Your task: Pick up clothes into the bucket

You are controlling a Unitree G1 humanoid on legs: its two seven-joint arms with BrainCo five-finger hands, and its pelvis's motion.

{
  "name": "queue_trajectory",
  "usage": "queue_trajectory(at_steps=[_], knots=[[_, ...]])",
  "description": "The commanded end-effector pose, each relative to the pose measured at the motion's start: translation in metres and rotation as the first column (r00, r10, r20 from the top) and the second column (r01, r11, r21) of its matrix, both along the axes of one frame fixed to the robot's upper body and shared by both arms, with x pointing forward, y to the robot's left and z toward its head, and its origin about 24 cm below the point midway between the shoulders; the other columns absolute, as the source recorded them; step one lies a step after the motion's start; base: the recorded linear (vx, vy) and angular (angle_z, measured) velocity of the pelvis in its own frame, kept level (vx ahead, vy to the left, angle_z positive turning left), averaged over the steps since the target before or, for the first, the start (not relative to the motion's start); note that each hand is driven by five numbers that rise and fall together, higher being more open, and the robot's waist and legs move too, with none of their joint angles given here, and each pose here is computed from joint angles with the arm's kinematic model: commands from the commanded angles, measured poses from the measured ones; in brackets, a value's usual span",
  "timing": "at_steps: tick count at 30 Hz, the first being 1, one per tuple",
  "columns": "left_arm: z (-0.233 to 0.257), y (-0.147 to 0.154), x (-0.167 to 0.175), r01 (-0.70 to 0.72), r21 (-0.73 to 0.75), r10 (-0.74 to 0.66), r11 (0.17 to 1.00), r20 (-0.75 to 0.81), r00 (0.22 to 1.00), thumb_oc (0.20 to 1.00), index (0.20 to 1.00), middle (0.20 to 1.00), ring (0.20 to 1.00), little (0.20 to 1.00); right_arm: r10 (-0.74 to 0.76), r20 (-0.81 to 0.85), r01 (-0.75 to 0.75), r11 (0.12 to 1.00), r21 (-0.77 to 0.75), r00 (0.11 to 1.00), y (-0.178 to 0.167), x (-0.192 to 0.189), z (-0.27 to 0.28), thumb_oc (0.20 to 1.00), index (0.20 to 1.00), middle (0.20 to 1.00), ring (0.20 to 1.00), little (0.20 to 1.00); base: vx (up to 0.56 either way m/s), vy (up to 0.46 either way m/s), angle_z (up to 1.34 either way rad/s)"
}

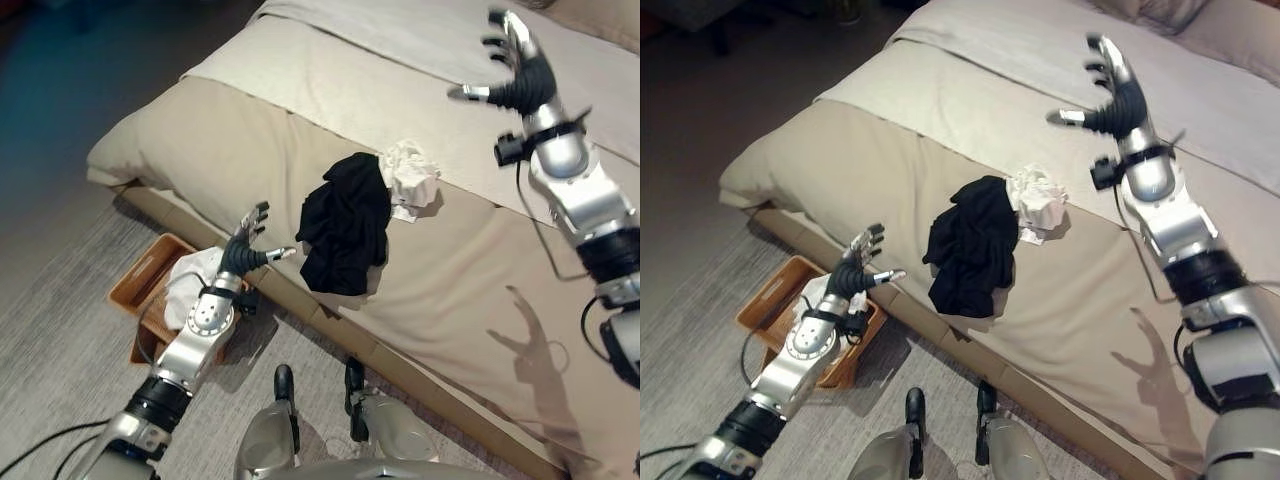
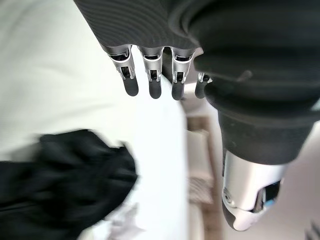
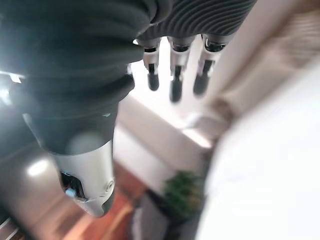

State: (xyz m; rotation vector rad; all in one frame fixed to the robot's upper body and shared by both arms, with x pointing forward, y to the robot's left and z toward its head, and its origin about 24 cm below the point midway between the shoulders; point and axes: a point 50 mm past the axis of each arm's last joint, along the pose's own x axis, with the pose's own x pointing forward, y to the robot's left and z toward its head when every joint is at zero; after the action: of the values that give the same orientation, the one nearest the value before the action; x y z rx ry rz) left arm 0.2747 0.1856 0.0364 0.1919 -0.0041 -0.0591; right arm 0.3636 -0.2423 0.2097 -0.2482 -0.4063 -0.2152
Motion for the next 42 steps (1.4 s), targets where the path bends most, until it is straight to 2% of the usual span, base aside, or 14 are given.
queue_trajectory(at_steps=[1, 3, 5, 8, 10, 11, 12, 13, 15, 20, 24, 29, 38, 42], knots=[[-0.001, 0.004, -0.003, -0.028, -0.001, 0.028, 1.000, 0.023, 0.999, 1.000, 1.000, 1.000, 1.000, 1.000, 0.011, 0.137, -0.044, 0.969, 0.245, 0.991, 0.004, -0.002, 0.007, 1.000, 1.000, 1.000, 1.000, 1.000, -0.04, 0.006, 0.33], [-0.023, 0.017, -0.015, -0.084, 0.002, 0.084, 0.996, -0.069, 0.994, 1.000, 1.000, 1.000, 1.000, 1.000, 0.044, 0.066, -0.069, 0.898, 0.435, 0.997, -0.002, -0.006, -0.032, 1.000, 1.000, 1.000, 1.000, 1.000, -0.02, 0.009, 0.34], [-0.031, 0.021, -0.021, -0.100, 0.004, 0.100, 0.995, -0.103, 0.990, 1.000, 1.000, 1.000, 1.000, 1.000, 0.046, 0.044, -0.061, 0.890, 0.453, 0.998, -0.004, -0.009, -0.041, 1.000, 1.000, 1.000, 1.000, 1.000, -0.02, 0.004, 0.26], [-0.044, 0.034, -0.033, -0.137, 0.018, 0.138, 0.990, -0.160, 0.977, 1.000, 1.000, 1.000, 1.000, 1.000, -0.009, -0.005, 0.010, 0.961, 0.278, 1.000, -0.022, -0.014, -0.041, 1.000, 1.000, 1.000, 1.000, 1.000, -0.02, -0.005, 0.29], [-0.047, 0.042, -0.039, -0.149, 0.045, 0.155, 0.988, -0.170, 0.973, 1.000, 1.000, 1.000, 1.000, 1.000, -0.096, -0.044, 0.095, 0.995, -0.023, 0.994, -0.039, -0.017, -0.028, 1.000, 1.000, 1.000, 1.000, 1.000, -0.01, -0.013, 0.33], [-0.046, 0.052, -0.044, -0.164, 0.090, 0.176, 0.982, -0.157, 0.972, 1.000, 1.000, 1.000, 1.000, 1.000, -0.205, -0.033, 0.177, 0.906, -0.385, 0.978, -0.057, -0.023, -0.009, 1.000, 1.000, 1.000, 1.000, 1.000, -0.02, -0.014, 0.29], [-0.046, 0.052, -0.044, -0.164, 0.089, 0.176, 0.982, -0.157, 0.972, 1.000, 1.000, 1.000, 1.000, 1.000, -0.205, -0.033, 0.177, 0.906, -0.386, 0.978, -0.057, -0.023, -0.009, 1.000, 1.000, 1.000, 1.000, 1.000, -0.03, -0.030, 0.42], [-0.040, 0.059, -0.044, -0.177, 0.115, 0.191, 0.977, -0.126, 0.973, 1.000, 1.000, 1.000, 1.000, 1.000, -0.298, -0.040, 0.218, 0.777, -0.590, 0.954, -0.076, -0.026, 0.000, 1.000, 1.000, 1.000, 1.000, 1.000, -0.02, -0.020, 0.38], [-0.038, 0.062, -0.044, -0.191, 0.119, 0.205, 0.974, -0.113, 0.972, 1.000, 1.000, 1.000, 1.000, 1.000, -0.348, -0.028, 0.247, 0.717, -0.652, 0.937, -0.084, -0.026, 0.007, 1.000, 1.000, 1.000, 1.000, 1.000, -0.03, -0.021, 0.42], [-0.032, 0.068, -0.035, -0.266, 0.107, 0.275, 0.958, -0.078, 0.958, 1.000, 1.000, 1.000, 1.000, 1.000, -0.515, 0.039, 0.212, 0.282, -0.935, 0.856, -0.106, -0.020, 0.034, 1.000, 1.000, 1.000, 1.000, 1.000, 0.04, -0.030, 0.31], [-0.035, 0.062, -0.033, -0.280, 0.064, 0.285, 0.958, -0.088, 0.954, 1.000, 1.000, 1.000, 1.000, 1.000, -0.586, 0.018, 0.225, 0.282, -0.933, 0.810, -0.117, -0.017, 0.039, 1.000, 1.000, 1.000, 1.000, 1.000, 0.00, -0.009, 0.18], [-0.039, 0.052, -0.032, -0.306, -0.001, 0.304, 0.952, -0.108, 0.947, 1.000, 1.000, 1.000, 1.000, 1.000, -0.682, -0.085, 0.290, 0.417, -0.861, 0.727, -0.134, -0.016, 0.018, 1.000, 1.000, 1.000, 1.000, 1.000, 0.01, 0.018, 0.11], [-0.033, 0.042, -0.027, -0.311, -0.061, 0.305, 0.949, -0.082, 0.949, 1.000, 1.000, 1.000, 1.000, 1.000, -0.744, -0.104, 0.339, 0.418, -0.843, 0.660, -0.145, -0.019, 0.013, 1.000, 1.000, 1.000, 1.000, 1.000, 0.00, 0.004, 0.01], [-0.024, 0.036, -0.022, -0.289, -0.087, 0.286, 0.953, -0.044, 0.957, 1.000, 1.000, 1.000, 1.000, 1.000, -0.771, -0.090, 0.321, 0.365, -0.874, 0.631, -0.145, -0.016, 0.024, 1.000, 1.000, 1.000, 1.000, 1.000, 0.00, 0.000, 0.00]])
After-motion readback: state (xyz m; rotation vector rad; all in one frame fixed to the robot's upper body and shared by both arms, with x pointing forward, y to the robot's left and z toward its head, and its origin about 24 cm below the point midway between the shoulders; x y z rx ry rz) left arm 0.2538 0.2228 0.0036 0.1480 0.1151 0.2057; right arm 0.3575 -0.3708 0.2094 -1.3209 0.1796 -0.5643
